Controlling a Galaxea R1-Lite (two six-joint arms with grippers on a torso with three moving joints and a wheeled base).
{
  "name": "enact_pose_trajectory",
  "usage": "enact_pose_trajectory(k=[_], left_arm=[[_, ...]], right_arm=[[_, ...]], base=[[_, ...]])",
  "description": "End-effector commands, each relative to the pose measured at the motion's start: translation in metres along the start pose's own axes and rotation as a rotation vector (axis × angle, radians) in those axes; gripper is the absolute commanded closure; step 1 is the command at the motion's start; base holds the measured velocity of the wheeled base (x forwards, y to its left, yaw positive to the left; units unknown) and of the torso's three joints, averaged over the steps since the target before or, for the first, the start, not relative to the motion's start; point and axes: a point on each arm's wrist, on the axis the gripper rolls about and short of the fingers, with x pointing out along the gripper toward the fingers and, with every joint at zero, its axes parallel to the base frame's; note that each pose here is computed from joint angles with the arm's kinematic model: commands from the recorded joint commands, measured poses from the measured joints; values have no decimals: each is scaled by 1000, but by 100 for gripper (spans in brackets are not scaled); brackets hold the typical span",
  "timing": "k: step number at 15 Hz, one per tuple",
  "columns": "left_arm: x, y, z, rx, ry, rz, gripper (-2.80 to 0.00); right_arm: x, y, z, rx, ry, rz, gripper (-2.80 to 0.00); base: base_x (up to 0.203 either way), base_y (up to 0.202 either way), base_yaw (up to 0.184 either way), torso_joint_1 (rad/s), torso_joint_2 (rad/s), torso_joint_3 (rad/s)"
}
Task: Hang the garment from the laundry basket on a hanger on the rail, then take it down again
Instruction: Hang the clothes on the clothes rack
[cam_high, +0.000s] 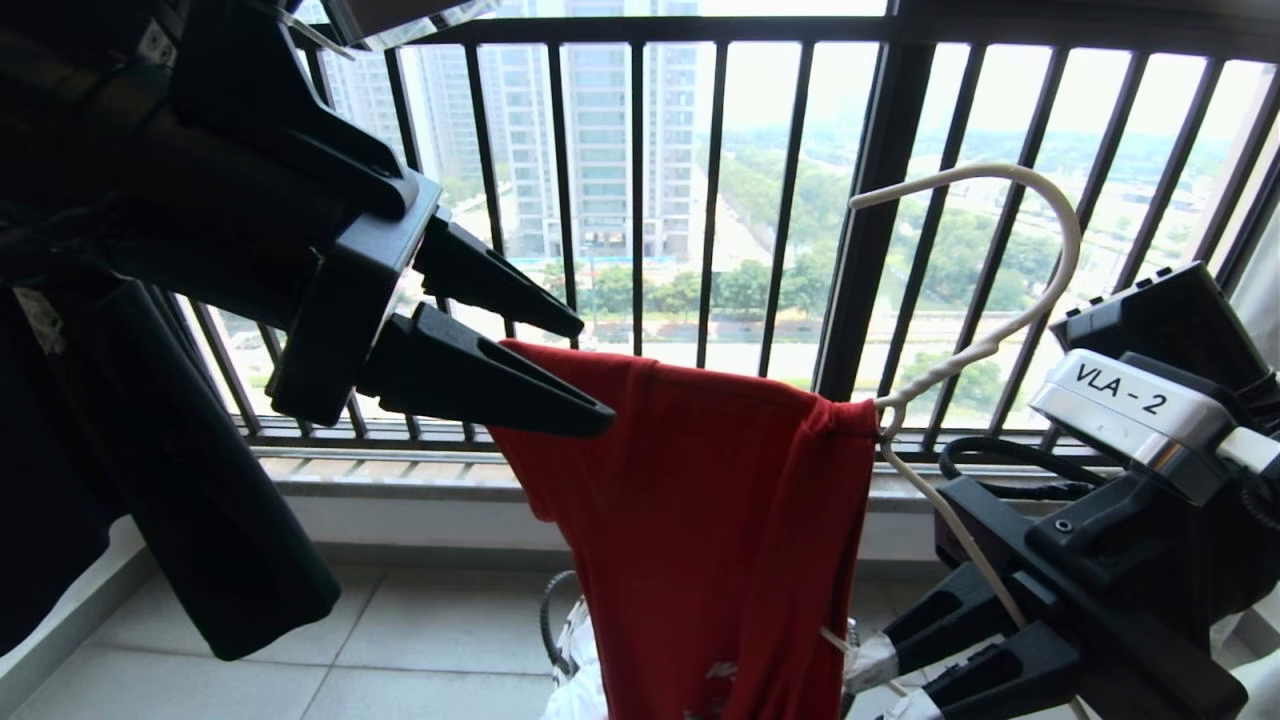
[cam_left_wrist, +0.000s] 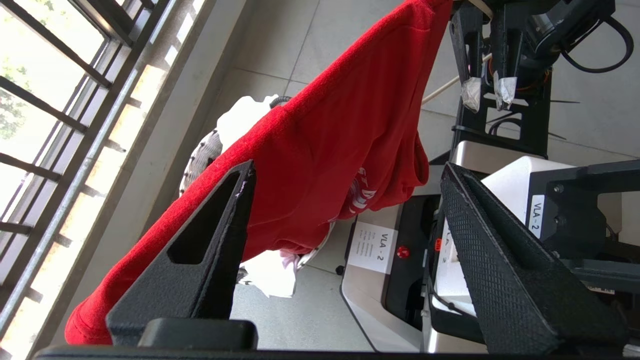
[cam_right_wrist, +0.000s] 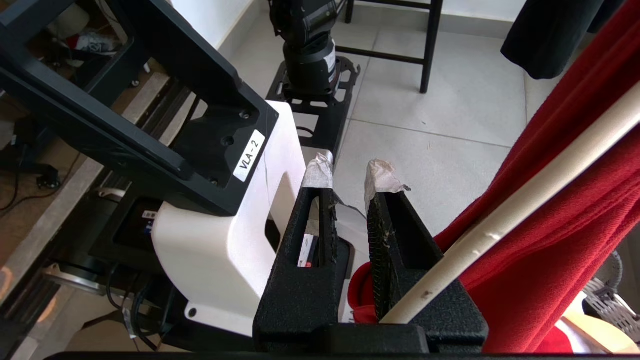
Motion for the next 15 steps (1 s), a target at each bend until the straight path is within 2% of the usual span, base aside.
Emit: enact_pose_trajectory(k=[1,4,8,12,14,15], left_arm=[[16,12,-1,8,7,-10,-280],[31,26,4,62,-65,-22,-280],[43,36,5,80,-80,-17,-280],[53,40,2,67,-73,-42,-280],[52,39,1,48,-78,-77,-280],[55,39,-2,29,-56,-89,-280]], right_arm=[[-2,6,2,-18,-8,2,0],[-3,6,2,-30,-8,1,0],[-3,6,2,-34,-8,1,0],[-4,8,2,-43,-8,-3,0],[-6,7,2,-58,-8,-14,0],[-9,7,2,-68,-10,-26,0]], base=[[0,0,0,0,0,0],[0,0,0,0,0,0],[0,0,0,0,0,0],[0,0,0,0,0,0],[0,0,0,0,0,0],[0,0,0,0,0,0]])
